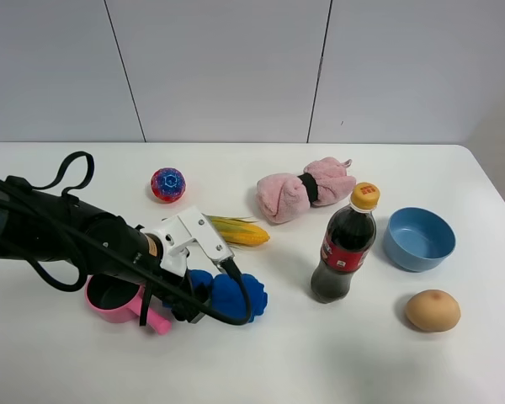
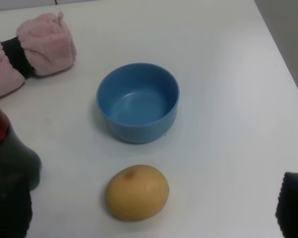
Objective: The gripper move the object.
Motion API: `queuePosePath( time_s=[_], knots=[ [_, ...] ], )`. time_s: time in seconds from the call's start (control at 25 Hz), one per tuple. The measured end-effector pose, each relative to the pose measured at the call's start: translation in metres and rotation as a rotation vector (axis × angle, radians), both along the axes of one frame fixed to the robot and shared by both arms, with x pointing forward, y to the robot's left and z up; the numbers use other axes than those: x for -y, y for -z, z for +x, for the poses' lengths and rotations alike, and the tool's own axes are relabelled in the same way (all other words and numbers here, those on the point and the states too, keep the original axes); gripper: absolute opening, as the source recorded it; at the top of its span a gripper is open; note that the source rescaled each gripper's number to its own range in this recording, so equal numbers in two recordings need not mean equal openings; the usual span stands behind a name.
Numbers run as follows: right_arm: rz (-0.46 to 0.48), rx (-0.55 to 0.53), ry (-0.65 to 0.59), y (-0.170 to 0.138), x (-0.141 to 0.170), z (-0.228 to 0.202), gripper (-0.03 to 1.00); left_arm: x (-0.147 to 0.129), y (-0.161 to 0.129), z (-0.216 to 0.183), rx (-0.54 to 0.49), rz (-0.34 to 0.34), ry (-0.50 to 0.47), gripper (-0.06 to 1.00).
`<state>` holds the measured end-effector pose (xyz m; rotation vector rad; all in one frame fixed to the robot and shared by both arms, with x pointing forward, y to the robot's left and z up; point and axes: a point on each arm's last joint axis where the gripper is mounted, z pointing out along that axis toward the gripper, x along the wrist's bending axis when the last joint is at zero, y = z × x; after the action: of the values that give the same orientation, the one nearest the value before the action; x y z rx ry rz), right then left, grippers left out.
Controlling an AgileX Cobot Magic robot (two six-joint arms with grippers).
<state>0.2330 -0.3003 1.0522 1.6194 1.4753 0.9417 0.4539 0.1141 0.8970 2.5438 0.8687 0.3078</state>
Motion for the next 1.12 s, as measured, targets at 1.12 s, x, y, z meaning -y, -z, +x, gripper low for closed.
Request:
queuePosePath(
  time_s=[1.12],
  knots=[
    [0.000, 0.000, 0.000, 0.000, 0.000, 0.000, 1.00, -0.045, -0.225, 0.034, 0.489, -0.188, -0.092, 0.76]
  ],
)
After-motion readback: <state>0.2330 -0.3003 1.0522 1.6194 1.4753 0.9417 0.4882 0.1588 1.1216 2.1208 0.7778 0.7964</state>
